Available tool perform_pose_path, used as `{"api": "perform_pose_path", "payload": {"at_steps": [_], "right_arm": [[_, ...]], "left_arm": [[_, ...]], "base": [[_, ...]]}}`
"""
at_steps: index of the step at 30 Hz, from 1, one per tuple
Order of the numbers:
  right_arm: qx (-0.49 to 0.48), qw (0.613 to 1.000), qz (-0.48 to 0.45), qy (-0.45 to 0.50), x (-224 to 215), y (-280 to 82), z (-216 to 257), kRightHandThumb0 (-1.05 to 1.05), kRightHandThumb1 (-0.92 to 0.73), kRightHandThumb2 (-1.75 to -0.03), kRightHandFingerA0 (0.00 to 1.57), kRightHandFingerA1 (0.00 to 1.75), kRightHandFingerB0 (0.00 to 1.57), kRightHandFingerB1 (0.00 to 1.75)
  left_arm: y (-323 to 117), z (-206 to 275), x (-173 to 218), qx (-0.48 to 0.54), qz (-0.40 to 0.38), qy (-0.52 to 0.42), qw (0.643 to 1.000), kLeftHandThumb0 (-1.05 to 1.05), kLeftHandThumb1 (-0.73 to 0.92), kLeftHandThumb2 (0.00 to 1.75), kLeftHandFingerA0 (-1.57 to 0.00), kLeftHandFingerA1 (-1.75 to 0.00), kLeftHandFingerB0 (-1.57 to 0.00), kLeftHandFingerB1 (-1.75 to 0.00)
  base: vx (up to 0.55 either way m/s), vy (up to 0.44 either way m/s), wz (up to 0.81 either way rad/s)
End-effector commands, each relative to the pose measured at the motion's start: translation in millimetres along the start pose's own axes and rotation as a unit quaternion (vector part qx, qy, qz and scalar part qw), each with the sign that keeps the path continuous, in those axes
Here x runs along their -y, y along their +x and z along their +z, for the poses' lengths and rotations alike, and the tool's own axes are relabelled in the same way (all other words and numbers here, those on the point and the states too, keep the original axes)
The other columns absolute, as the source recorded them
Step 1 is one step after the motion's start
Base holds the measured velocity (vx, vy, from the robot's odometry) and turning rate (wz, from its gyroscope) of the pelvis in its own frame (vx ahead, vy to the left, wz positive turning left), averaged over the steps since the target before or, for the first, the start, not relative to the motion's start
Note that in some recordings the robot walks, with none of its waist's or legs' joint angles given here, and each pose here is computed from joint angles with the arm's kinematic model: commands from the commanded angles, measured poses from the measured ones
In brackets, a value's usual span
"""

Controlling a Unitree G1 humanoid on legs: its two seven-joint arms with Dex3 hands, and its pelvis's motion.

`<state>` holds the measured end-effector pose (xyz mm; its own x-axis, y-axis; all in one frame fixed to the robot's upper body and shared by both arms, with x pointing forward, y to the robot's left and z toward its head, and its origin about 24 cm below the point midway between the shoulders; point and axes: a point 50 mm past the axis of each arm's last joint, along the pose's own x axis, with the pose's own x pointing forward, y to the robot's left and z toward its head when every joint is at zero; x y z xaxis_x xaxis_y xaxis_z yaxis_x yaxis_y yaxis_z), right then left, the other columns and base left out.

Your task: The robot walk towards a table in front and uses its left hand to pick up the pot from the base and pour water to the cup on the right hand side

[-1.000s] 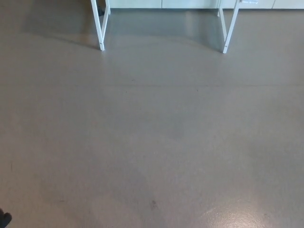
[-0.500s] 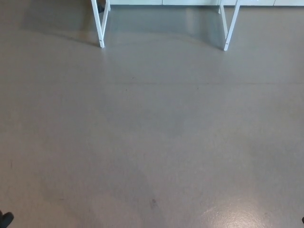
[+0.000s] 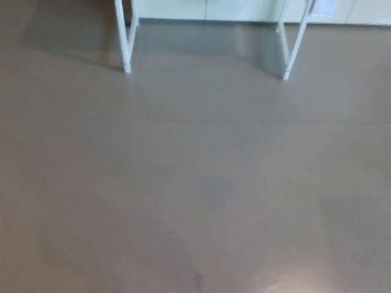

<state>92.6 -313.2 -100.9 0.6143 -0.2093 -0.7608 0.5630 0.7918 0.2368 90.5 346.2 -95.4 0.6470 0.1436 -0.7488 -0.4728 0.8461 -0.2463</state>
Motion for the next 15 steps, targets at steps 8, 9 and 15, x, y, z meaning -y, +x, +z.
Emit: {"api": "perform_pose_path", "payload": {"at_steps": [8, 9, 15], "right_arm": [[0.016, 1.0, 0.0, -0.01, 3.6, -3.9, 1.6, -0.11, -0.47, -0.89, 0.32, 0.56, 0.09, 0.46], [0.015, 1.0, -0.002, -0.012, 5.2, -2.0, 1.5, -0.11, -0.46, -0.89, 0.33, 0.57, 0.1, 0.47], [0.013, 1.0, -0.011, -0.006, 7.5, -4.1, -2.1, -0.09, -0.47, -0.89, 0.35, 0.57, 0.12, 0.47]], "left_arm": [[-5.9, 6.7, -4.7, 0.017, -0.004, 0.02, 1.0, -0.06, 0.77, 0.63, -0.28, -0.43, -0.11, -0.32], [-5.5, 6.7, -4.1, 0.018, 0.0, 0.012, 1.0, -0.04, 0.54, 0.95, -0.2, -0.54, -0.05, -0.46], [-6.9, 2.8, -6.4, 0.013, 0.005, 0.014, 1.0, -0.04, 0.55, 0.95, -0.21, -0.54, -0.05, -0.46]], "base": [[0.17, 0.107, 0.05], [0.18, -0.085, 0.06], [0.22, -0.196, 0.32]]}}
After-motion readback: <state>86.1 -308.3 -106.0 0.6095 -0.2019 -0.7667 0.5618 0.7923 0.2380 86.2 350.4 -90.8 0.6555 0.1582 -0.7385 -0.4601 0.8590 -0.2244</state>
